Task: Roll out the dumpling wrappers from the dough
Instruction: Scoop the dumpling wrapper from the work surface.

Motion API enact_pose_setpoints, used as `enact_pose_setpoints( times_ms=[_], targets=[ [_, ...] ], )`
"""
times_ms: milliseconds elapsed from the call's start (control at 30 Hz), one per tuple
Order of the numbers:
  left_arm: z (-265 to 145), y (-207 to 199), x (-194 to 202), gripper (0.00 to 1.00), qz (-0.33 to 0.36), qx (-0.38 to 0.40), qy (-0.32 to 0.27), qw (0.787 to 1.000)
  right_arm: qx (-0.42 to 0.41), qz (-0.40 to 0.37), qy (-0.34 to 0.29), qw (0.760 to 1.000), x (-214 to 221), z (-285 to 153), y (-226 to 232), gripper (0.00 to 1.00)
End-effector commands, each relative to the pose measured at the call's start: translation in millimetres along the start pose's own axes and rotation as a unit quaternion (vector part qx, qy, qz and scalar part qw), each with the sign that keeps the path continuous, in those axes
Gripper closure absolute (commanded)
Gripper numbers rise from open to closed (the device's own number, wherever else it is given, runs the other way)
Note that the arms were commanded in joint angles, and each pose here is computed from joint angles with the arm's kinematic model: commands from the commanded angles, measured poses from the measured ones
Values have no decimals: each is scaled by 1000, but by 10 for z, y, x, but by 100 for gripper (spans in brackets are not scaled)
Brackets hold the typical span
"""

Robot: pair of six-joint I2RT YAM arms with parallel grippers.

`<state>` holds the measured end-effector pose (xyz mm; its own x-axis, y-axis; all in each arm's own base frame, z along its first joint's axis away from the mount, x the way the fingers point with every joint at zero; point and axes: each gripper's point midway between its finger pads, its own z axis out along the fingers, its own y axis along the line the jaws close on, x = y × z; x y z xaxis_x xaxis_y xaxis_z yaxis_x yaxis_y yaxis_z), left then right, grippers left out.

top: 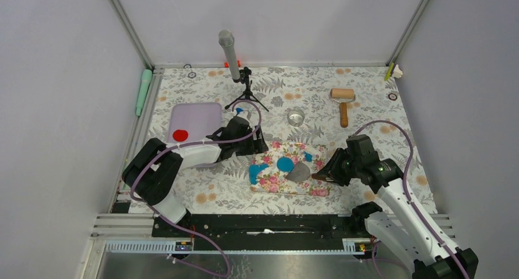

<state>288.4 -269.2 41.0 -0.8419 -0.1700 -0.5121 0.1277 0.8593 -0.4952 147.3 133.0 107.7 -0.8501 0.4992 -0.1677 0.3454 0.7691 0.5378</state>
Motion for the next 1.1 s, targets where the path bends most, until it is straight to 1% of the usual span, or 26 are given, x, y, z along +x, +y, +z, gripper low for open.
enact_pose_setpoints(
  times_ms=[0,100,233,367,500,600,767,967,1067],
  targets=[
    [54,-88,-25,25,-1,25,-11,1000,61,25,-19,998,2,72,-302,100],
    [72,-72,-1,25,-3,24,-8,1000,58,43,-38,997,-12,62,-337,100],
    [116,-52,93,25,-13,26,8,1000,66,67,-42,995,70,157,-502,100],
    [146,-22,156,25,-15,25,18,999,58,86,-57,993,98,177,-571,100],
    [145,-32,153,26,-15,27,19,999,51,100,-46,993,164,279,-616,100],
    [167,-31,177,26,-19,27,24,999,44,103,-40,993,174,348,-605,100],
    [204,-14,238,26,-24,23,42,999,42,105,-53,992,114,354,-581,100],
    [169,19,227,26,-18,12,40,999,83,85,-83,990,23,130,-666,100],
    [161,58,261,26,-19,9,42,999,95,76,-91,988,7,103,-721,100]
  ],
)
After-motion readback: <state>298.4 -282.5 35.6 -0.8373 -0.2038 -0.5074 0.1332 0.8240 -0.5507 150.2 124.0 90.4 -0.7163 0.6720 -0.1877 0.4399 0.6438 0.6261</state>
